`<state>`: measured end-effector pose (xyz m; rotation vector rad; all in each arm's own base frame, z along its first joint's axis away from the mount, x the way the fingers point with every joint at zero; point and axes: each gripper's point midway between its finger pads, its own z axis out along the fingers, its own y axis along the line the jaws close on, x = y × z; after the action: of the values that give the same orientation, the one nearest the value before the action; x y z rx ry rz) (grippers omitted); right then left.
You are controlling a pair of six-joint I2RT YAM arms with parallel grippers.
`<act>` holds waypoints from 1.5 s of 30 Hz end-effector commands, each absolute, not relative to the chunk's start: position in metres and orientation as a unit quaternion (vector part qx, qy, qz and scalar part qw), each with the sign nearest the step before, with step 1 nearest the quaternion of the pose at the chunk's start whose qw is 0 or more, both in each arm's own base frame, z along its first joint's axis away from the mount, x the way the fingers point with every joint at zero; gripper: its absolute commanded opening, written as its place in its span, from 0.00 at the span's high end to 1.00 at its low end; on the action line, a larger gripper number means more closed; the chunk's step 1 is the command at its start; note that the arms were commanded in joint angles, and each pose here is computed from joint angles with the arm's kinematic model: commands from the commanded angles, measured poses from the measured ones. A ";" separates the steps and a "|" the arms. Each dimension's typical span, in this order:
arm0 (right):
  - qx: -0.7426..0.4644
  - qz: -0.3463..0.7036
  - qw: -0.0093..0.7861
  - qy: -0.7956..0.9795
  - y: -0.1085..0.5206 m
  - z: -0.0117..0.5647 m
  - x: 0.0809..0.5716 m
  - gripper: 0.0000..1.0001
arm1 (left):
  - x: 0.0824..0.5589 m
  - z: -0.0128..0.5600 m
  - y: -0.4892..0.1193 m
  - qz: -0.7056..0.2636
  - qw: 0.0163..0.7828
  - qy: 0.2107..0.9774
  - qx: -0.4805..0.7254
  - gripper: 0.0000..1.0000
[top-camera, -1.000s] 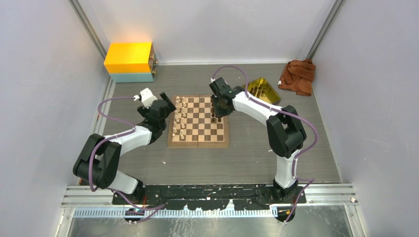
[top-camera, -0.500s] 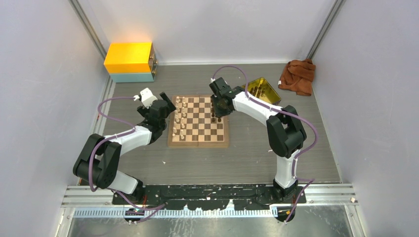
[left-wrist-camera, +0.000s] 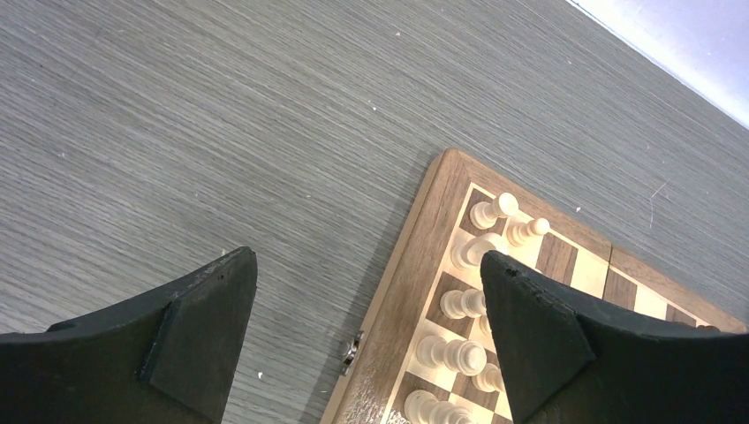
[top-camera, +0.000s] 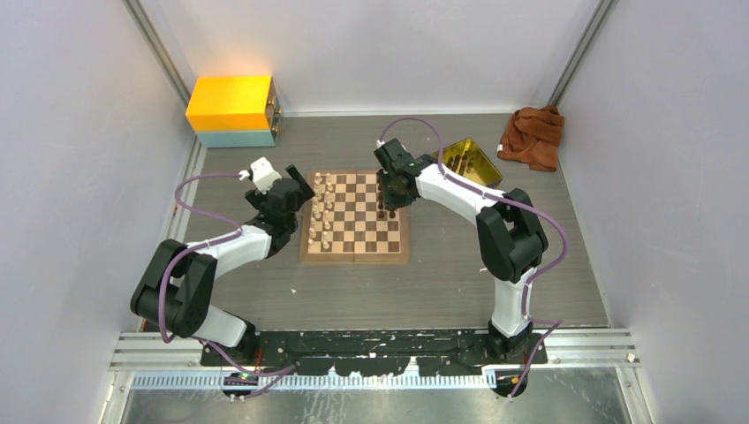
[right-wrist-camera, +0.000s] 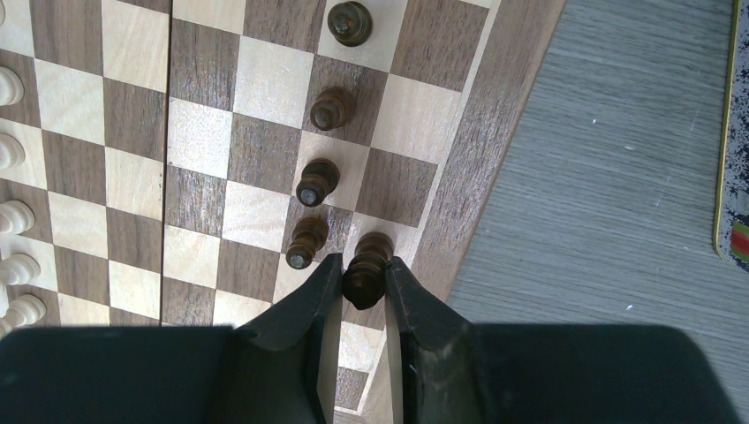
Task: Set up the chess pieces on the board
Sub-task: Place the chess piece on the chessboard.
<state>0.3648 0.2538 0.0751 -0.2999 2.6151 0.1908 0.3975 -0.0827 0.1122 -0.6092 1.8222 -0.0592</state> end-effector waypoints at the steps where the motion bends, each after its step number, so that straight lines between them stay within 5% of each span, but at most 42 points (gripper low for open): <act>1: -0.113 0.072 0.263 0.955 0.254 0.086 0.364 0.81 | 0.406 0.130 -0.082 -0.028 0.597 0.755 -0.270 0.03; 27: -0.113 0.074 0.272 0.953 0.252 0.095 0.361 0.60 | 0.403 0.132 -0.082 -0.029 0.598 0.754 -0.271 0.02; 45: -0.125 0.087 0.324 0.934 0.261 0.159 0.370 0.59 | 0.402 0.136 -0.082 -0.030 0.601 0.751 -0.273 0.02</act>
<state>0.3599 0.2548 0.0999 -0.3401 2.5848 0.1747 0.3969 -0.0845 0.1123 -0.6061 1.8220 -0.0589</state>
